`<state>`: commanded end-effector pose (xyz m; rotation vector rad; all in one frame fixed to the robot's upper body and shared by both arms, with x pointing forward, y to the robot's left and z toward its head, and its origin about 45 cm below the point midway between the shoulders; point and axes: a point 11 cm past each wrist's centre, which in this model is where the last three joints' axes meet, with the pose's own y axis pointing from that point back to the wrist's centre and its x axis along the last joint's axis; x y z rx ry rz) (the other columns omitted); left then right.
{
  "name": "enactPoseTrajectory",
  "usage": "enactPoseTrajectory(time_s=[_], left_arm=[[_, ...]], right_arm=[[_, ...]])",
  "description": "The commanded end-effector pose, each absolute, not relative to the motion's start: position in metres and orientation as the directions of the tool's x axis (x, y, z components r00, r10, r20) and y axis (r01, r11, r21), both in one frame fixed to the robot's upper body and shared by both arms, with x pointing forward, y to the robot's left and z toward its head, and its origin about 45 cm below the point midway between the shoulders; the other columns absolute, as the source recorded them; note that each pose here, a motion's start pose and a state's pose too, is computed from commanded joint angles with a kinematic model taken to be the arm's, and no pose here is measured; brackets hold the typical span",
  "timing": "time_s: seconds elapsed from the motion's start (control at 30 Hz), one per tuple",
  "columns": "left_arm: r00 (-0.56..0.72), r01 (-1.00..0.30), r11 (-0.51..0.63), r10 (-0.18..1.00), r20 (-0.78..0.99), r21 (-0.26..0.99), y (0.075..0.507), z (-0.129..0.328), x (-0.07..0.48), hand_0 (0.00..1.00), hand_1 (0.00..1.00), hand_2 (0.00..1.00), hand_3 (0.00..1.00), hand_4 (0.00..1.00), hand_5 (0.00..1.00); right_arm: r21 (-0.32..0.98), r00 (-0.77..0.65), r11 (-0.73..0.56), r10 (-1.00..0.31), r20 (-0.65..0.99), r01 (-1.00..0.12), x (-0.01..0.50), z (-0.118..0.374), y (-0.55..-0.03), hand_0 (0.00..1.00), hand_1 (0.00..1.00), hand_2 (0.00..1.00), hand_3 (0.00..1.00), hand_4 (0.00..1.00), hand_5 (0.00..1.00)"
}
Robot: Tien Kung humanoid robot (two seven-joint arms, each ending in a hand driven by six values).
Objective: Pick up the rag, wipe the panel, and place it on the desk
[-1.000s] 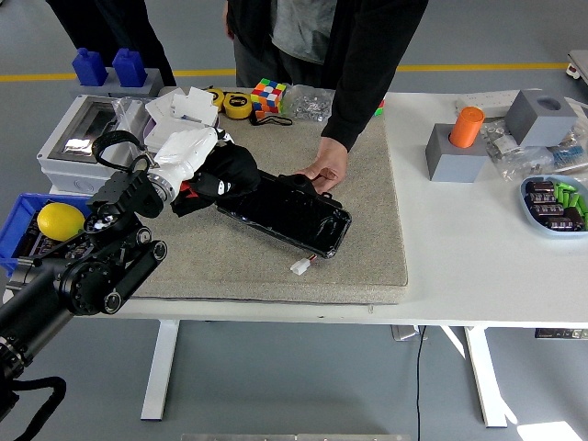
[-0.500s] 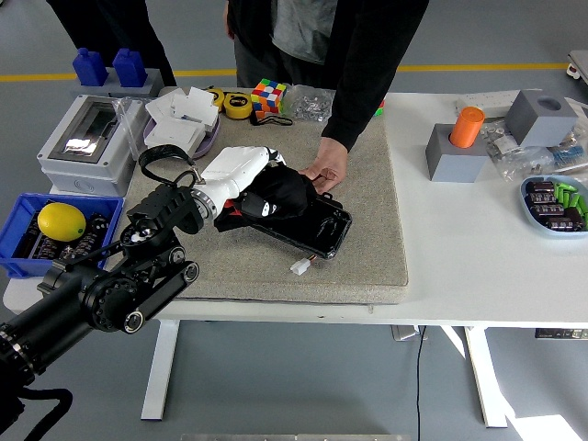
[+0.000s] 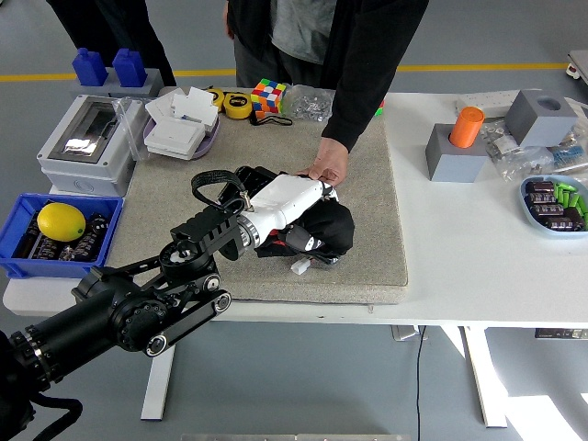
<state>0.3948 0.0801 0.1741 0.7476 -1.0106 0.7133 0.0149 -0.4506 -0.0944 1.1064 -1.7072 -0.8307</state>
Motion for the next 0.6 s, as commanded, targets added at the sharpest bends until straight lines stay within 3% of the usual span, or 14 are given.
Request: enactPoseTrajectory(time_s=[0.3,0.6], left_arm=[[0.356,-0.79,0.583,0.187,0.916,0.188,0.068,0.179,0.39,0.241,0.302,0.406,0.557,0.728,0.002],[0.33,-0.834,0.514,0.167,0.929,0.203,0.093,0.175,0.407,0.24,0.298,0.405,0.556,0.728,0.002]], right_arm=[[0.874,-0.179,0.371,-0.927,0.329,-0.313,0.014,-0.094,-0.451,0.593,0.609,0.561,0.546,0.943,0.379],[0.874,-0.181,0.374,-0.926,0.331,-0.31,0.013,-0.094,-0.452,0.593,0.608,0.561,0.546,0.942,0.378]])
